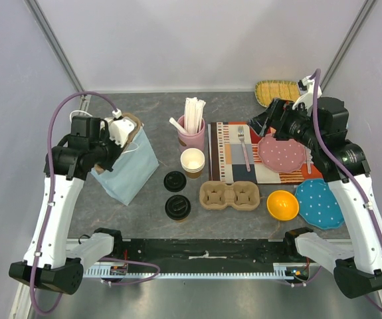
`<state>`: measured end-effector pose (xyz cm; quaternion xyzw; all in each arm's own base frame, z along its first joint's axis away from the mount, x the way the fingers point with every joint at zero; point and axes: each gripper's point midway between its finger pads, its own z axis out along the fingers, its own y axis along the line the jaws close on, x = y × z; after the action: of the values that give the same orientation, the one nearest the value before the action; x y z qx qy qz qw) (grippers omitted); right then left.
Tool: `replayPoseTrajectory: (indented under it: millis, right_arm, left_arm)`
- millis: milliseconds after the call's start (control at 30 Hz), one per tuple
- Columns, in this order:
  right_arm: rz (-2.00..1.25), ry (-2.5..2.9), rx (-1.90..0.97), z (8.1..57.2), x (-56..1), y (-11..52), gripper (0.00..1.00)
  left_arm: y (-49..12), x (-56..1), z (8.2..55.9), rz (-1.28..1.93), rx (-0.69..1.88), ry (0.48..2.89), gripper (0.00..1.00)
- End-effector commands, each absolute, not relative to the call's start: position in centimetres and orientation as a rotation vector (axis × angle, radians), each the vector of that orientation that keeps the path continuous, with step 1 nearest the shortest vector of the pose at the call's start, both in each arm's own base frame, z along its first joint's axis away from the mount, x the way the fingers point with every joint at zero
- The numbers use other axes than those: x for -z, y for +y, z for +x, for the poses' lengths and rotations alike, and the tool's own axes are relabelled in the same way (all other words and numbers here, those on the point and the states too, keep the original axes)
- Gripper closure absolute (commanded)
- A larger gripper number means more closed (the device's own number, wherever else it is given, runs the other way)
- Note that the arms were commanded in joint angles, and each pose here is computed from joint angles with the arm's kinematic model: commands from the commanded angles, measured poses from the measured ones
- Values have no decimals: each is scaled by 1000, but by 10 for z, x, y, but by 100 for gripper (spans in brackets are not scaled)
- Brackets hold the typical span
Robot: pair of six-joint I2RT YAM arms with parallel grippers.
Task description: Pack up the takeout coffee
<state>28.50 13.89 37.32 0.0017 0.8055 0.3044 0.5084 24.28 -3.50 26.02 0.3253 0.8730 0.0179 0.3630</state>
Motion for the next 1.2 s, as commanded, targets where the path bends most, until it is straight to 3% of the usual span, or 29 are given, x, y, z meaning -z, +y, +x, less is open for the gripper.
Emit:
replayPoseTrajectory:
  millis: [0,300,467,633,867,1167]
  right_arm:
    - [9,1913,-723,286,-380,136,2]
    - [-3,1916,-745,294,-382,142,2]
    - [-1,1919,-739,293,-380,141,2]
    - [-7,1916,-744,295,-381,142,2]
    - [-4,1917,-737,291,-379,140,2]
    - [-4,1915,-734,291,-380,140,2]
  left_arm:
    - [-32,-262,216,826,-9,2330,98]
    - [-22,-280,216,797,-92,2301,98]
    - [-30,-261,216,837,-34,2289,98]
    - [-43,-254,241,871,10,2227,98]
    - [-52,-286,272,873,6,2117,98]
    - [-65,-250,267,974,119,2161,98]
